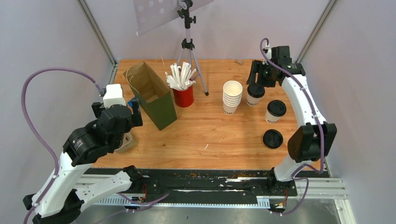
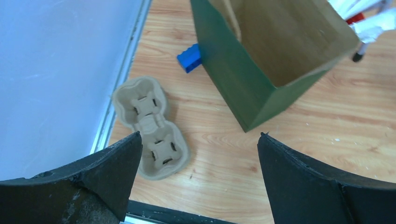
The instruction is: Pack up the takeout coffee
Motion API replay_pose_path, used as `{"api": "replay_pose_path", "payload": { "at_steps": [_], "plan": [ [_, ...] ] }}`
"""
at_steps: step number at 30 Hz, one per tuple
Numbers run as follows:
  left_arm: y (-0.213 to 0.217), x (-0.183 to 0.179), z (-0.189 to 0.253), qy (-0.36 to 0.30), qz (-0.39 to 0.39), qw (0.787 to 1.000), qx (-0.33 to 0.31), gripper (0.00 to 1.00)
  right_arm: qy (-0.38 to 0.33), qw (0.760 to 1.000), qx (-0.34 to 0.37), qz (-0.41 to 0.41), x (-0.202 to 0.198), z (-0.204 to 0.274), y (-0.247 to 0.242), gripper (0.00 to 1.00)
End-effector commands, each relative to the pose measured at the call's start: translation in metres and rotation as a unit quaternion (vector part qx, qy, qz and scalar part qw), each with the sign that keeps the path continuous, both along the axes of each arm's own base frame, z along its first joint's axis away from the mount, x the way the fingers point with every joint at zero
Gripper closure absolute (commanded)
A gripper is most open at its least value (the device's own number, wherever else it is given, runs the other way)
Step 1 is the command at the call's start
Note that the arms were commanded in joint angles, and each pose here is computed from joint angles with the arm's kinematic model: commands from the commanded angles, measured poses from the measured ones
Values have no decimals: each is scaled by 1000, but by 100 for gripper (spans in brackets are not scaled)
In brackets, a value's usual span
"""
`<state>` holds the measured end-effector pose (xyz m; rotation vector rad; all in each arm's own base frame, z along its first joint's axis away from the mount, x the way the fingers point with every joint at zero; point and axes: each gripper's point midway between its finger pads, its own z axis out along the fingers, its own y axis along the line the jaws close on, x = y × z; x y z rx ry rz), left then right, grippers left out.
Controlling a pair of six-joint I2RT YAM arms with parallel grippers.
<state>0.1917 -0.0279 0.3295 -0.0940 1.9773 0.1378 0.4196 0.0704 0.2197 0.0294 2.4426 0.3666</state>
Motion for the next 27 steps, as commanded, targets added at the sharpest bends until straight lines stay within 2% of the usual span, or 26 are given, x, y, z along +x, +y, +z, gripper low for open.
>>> {"api": "replay_pose_path", "payload": {
  "at_steps": [1, 4, 8, 11, 15, 20, 27],
  "plan": [
    [13, 8, 14, -17, 49, 998, -22, 0, -72, 997, 14, 36, -40, 63, 40, 33],
    [-1, 28, 27, 6, 31, 999, -33, 1, -84, 993, 27, 79, -76, 77, 81, 31],
    [9, 60, 43, 32, 77, 996, -38, 6, -116, 983, 51, 132, -126, 90, 132, 31],
    [-2, 81, 38, 45, 75, 995, -44, 11, -121, 976, 66, 167, -157, 91, 155, 31],
    [-3, 98, 14, 65, 97, 992, -43, 14, -109, 973, 65, 194, -180, 86, 163, 31],
    [13, 109, -3, 36, 139, 989, -37, 20, -128, 964, 66, 223, -190, 98, 162, 31],
    [-3, 118, -38, 53, 118, 990, -65, 28, -158, 956, 39, 243, -197, 104, 149, 29]
  ]
}}
